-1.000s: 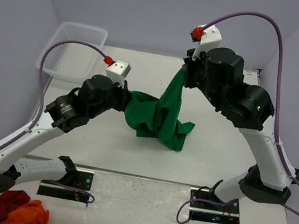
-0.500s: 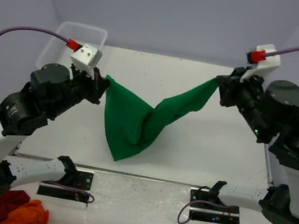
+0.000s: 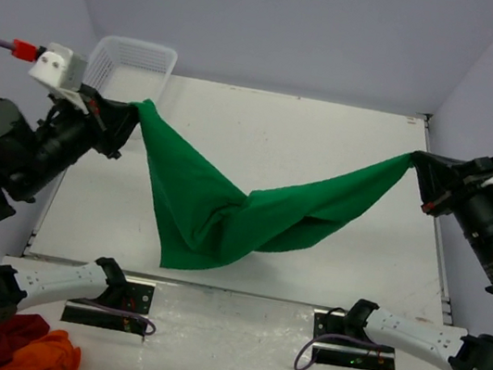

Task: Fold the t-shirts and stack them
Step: Flatten out the tshirt

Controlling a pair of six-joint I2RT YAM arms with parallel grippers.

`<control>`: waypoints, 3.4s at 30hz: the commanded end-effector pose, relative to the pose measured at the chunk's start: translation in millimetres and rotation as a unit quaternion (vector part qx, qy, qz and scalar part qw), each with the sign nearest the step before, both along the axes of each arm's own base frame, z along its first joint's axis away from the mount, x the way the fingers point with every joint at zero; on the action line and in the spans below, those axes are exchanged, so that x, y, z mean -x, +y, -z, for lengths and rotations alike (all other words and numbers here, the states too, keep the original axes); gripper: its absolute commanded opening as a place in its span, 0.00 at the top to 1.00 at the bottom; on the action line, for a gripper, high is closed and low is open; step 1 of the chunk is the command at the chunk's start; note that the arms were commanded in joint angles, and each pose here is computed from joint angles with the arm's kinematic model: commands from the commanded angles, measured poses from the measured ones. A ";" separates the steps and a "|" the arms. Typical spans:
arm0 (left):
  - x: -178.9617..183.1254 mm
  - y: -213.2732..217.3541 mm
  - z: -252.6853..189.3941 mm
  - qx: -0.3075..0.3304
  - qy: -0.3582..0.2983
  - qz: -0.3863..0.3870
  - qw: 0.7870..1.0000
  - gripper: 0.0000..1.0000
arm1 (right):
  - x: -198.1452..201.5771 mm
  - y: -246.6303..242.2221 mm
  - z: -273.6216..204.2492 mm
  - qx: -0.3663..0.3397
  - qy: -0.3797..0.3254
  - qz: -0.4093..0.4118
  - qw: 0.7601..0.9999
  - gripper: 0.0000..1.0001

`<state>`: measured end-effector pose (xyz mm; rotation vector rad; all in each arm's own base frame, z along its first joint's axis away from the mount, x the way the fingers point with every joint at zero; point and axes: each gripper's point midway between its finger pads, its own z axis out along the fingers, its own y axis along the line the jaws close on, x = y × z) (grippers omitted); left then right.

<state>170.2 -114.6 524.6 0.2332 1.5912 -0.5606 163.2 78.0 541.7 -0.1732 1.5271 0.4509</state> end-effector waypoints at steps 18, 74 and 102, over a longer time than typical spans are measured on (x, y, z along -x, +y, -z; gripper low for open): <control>-211.2 -5.7 346.6 -0.203 0.386 -0.215 0.874 1.00 | -189.3 70.0 244.8 0.180 0.272 0.171 0.930 1.00; 27.7 -110.0 438.4 -0.139 0.461 -0.011 0.876 0.43 | -234.9 94.9 332.2 0.144 0.392 0.057 0.907 1.00; 68.6 -96.4 509.3 -0.193 0.518 -0.027 0.833 0.56 | -224.6 100.6 326.4 0.126 0.386 0.031 0.913 1.00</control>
